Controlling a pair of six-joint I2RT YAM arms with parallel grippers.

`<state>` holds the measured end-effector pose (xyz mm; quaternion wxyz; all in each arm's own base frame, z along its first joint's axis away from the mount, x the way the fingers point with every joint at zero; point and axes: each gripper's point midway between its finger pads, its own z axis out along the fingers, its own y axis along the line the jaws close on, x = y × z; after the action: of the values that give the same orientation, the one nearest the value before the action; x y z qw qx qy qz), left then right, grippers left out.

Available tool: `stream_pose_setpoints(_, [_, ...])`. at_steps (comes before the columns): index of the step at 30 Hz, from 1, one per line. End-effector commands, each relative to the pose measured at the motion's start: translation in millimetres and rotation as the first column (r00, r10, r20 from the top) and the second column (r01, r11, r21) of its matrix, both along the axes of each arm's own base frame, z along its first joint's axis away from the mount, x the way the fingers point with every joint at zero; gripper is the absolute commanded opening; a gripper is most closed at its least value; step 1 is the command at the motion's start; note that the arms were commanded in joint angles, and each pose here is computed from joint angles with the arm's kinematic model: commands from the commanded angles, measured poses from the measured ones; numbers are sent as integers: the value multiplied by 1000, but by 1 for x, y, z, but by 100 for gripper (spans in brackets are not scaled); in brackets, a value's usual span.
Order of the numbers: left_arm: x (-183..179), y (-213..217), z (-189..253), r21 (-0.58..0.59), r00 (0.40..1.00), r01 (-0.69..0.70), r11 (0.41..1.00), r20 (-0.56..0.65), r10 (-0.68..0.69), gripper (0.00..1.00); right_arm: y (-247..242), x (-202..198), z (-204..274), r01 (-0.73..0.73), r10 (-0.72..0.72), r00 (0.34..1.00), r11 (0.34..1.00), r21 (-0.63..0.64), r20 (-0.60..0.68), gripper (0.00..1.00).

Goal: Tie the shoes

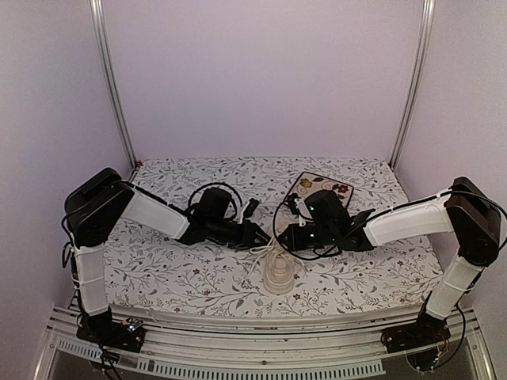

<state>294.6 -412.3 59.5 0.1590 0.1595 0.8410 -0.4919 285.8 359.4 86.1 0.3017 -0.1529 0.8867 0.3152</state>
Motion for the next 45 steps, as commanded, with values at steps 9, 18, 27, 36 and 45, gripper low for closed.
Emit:
stream_pose_setpoints(9, [-6,-12,22,-87,999,36,996,37,-33,30,5,-1,1,-7,7,1000,1000,7,-2,2])
stream_pose_setpoints(18, [-9,-16,24,-100,998,56,993,39,-52,32,5,-1,1,-8,9,1000,1000,8,-3,2])
stream_pose_setpoints(27, [-7,-19,25,-106,997,58,993,48,-53,36,6,-1,2,-10,10,1000,1000,11,-1,2])
stream_pose_setpoints(36, [-7,-25,26,-113,996,81,990,55,-75,33,6,0,5,-6,6,1000,1000,17,2,2])
stream_pose_setpoints(45, [-14,-29,24,-121,993,117,986,50,-111,26,7,0,8,-3,3,1000,999,33,3,2])
